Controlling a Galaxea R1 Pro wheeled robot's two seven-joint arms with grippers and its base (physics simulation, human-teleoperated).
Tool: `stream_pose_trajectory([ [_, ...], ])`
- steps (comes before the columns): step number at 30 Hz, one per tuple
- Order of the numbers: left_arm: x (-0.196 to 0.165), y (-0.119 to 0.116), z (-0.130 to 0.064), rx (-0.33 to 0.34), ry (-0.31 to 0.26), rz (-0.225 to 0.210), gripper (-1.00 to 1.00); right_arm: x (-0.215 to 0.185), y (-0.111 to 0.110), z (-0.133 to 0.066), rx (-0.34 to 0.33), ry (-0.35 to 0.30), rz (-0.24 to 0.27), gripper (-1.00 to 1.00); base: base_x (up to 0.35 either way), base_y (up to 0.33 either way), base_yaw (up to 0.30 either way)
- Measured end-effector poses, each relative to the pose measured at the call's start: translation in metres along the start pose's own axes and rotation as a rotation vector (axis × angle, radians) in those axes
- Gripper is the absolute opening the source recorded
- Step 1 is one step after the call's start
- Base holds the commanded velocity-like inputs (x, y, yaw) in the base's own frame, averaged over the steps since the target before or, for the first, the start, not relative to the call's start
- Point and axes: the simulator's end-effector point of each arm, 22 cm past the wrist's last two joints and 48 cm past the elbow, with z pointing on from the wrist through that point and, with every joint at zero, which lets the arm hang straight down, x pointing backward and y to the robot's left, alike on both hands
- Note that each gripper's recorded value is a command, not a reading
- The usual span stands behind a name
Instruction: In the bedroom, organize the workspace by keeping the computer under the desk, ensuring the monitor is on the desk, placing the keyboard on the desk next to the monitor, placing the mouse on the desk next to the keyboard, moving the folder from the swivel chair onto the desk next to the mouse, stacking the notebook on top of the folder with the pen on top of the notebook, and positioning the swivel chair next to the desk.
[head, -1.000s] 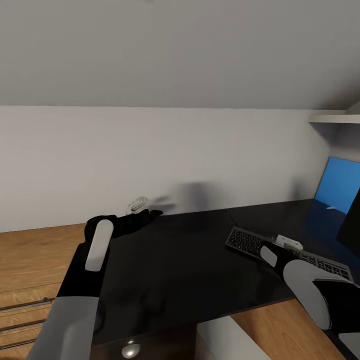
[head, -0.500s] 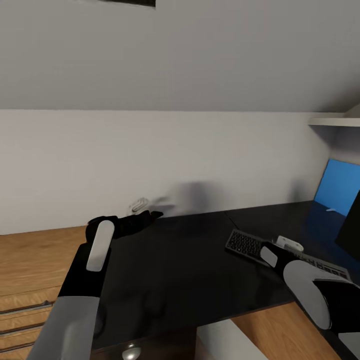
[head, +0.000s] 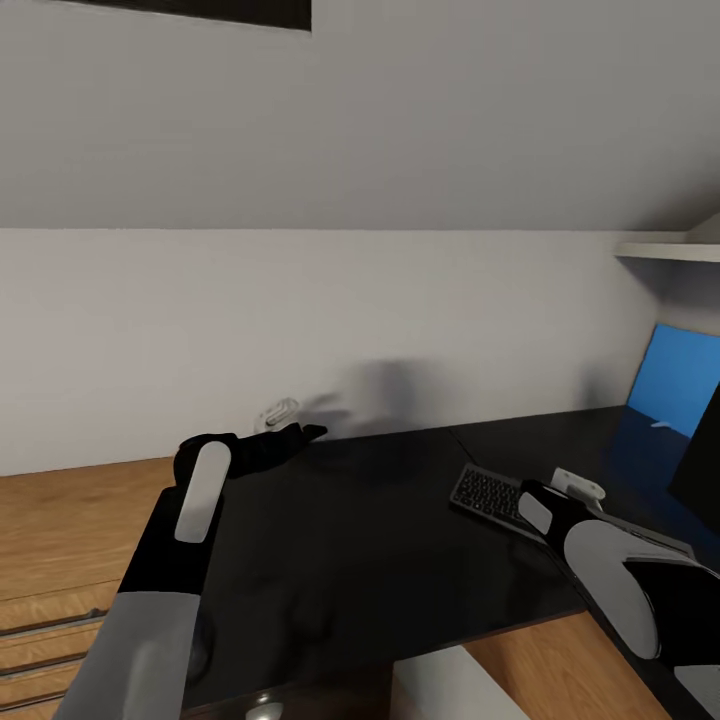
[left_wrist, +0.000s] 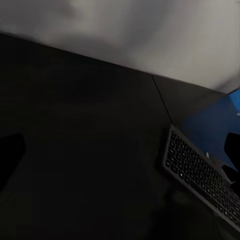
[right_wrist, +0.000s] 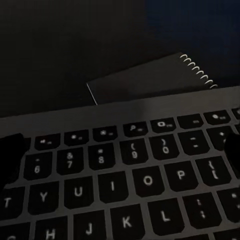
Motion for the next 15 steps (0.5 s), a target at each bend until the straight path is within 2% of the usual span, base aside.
stream_pose_trajectory([
  [10,0.004,0.001,0.002,-0.002,0.012,-0.001,1.00,0.006,0.011,-0.005,-0.009,0.018,-0.007,1.00,0.000,0.000,0.000],
  [15,0.010,0.001,0.006,-0.004,0.028,-0.001,1.00,0.007,0.018,-0.012,0.014,0.025,-0.005,1.00,0.000,0.000,0.000],
])
